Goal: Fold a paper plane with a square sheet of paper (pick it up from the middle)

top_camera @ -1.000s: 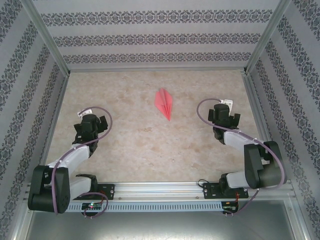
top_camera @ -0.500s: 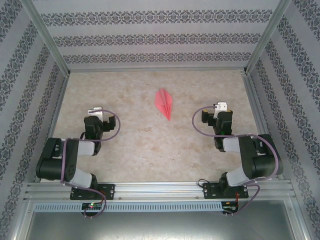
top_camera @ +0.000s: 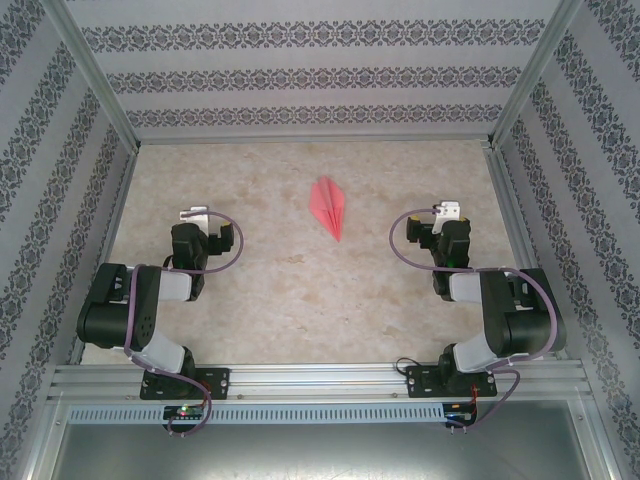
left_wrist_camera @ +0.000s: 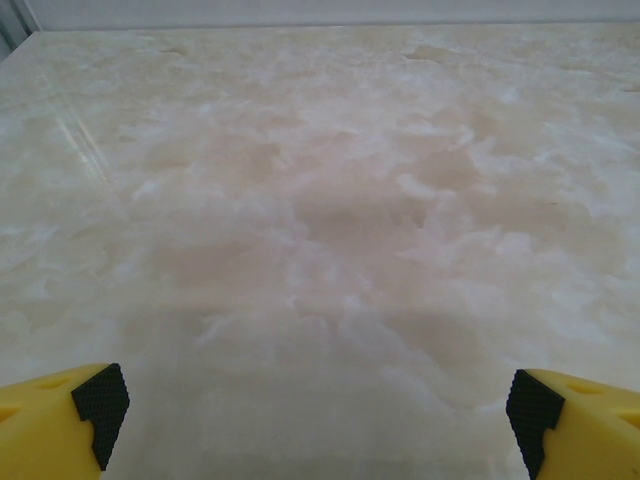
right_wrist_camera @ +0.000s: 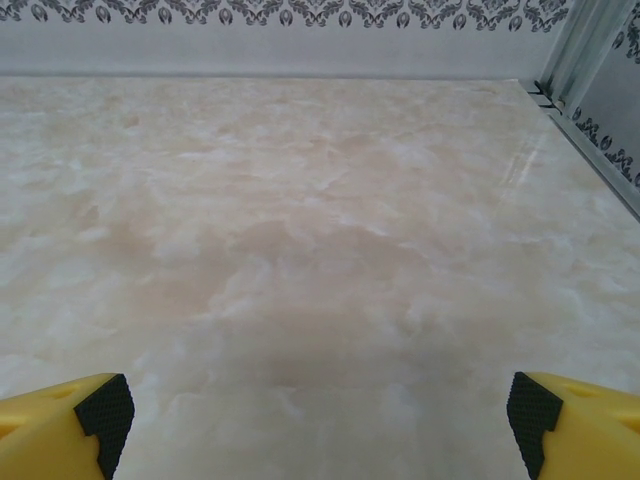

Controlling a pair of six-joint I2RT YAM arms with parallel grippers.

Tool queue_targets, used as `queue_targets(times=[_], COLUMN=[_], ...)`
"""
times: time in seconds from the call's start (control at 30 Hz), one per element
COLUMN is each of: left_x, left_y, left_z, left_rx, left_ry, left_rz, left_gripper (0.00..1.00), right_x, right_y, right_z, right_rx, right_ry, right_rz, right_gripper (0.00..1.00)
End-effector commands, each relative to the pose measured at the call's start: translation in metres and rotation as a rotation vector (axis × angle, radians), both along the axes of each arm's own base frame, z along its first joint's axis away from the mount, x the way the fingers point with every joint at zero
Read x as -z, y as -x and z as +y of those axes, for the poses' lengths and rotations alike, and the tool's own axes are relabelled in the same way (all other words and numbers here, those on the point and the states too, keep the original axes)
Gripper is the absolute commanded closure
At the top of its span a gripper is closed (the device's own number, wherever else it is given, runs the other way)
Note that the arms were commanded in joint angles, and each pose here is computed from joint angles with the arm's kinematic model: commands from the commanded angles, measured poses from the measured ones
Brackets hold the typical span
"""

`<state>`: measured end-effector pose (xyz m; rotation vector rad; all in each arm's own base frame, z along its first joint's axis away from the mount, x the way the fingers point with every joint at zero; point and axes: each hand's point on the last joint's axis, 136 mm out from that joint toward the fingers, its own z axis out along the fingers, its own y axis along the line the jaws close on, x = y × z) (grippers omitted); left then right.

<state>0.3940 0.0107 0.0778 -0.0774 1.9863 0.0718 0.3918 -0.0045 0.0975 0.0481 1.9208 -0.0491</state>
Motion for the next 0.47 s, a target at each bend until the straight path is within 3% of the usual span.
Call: queue_targets(times=[0.0, 0.43], left_x=[-0.0048, -0.0042], left_y=[-0.0041, -0.0048], left_z=[0.0025, 0.0015], left_rx=[0.009, 0.013], left_ry=[-0.012, -0.010], left_rz=[-0.015, -0.011], left_gripper=[0.00, 0.00], right_x=[-0.0073, -0.0081], right_y=[-0.0057, -0.0038], right_z=[0.0033, 0.0111], right_rx=[-0.015, -0.063], right_ry=[-0.022, -0.023], right_rz=[-0.021, -0.030], right_gripper=[0.02, 0.02])
